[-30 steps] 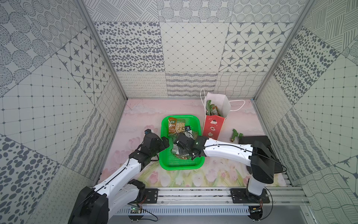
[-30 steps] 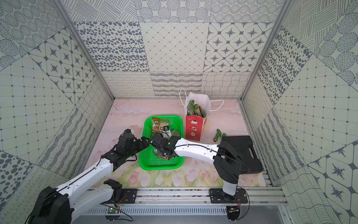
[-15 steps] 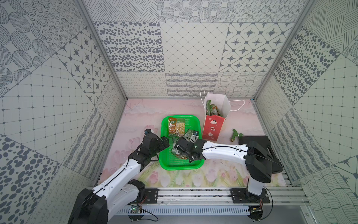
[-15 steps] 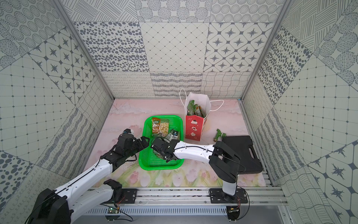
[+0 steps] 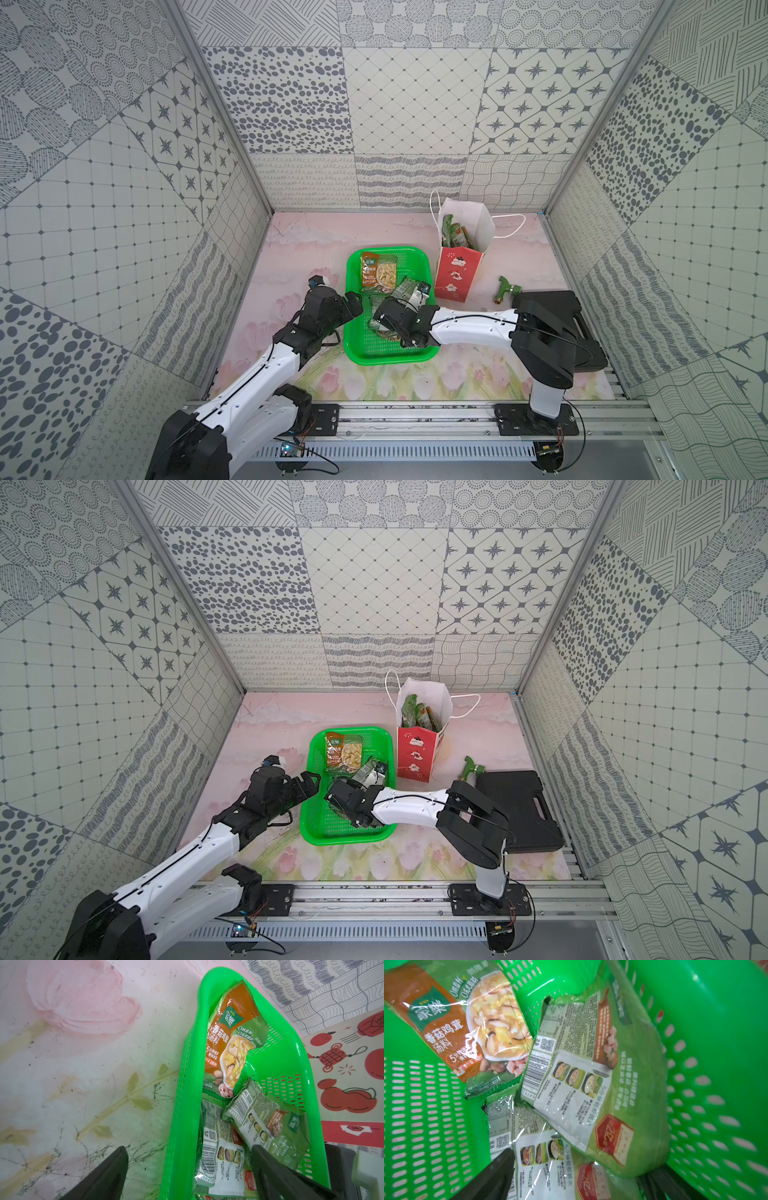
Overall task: Place the condiment packets inside the bag
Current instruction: Pick up the condiment packet from the storage box.
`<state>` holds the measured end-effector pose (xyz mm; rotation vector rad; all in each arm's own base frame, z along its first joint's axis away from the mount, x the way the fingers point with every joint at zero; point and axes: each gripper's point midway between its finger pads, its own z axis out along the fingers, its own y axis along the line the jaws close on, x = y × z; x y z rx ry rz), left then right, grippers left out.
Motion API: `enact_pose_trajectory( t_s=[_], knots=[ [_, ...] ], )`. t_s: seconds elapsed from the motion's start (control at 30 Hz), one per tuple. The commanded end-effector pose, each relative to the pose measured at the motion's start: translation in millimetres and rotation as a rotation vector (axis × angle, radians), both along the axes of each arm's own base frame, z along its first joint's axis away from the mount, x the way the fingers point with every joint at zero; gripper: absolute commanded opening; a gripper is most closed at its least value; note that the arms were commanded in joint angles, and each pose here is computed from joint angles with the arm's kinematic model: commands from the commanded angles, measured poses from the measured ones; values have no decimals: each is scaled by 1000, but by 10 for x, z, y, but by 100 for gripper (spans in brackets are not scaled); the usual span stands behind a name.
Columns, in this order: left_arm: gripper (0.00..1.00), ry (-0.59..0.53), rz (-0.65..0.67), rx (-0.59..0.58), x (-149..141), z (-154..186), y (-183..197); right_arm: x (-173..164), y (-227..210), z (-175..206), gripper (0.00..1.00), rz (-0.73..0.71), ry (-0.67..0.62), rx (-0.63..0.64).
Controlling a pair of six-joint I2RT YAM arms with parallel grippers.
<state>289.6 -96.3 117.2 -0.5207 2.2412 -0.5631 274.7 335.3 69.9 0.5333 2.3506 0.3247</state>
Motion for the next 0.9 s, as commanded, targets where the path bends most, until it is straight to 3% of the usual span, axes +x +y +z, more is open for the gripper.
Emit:
enact_pose_trajectory(
  t_s=[0.0,0.2,0.3,0.63,0.87],
  knots=[
    [95,-30,-11,7,30,71,1,218,-17,89,92,-10,-99,39],
    [95,-33,-10,11,34,75,6,347,66,318,79,75,-263,151],
    [95,-33,-9,13,37,75,7,390,52,462,72,83,-313,140],
    [95,-36,-11,13,36,82,6,551,99,544,45,134,-331,112],
    [95,-41,-16,8,39,97,-9,600,125,591,13,215,-309,75]
  ],
)
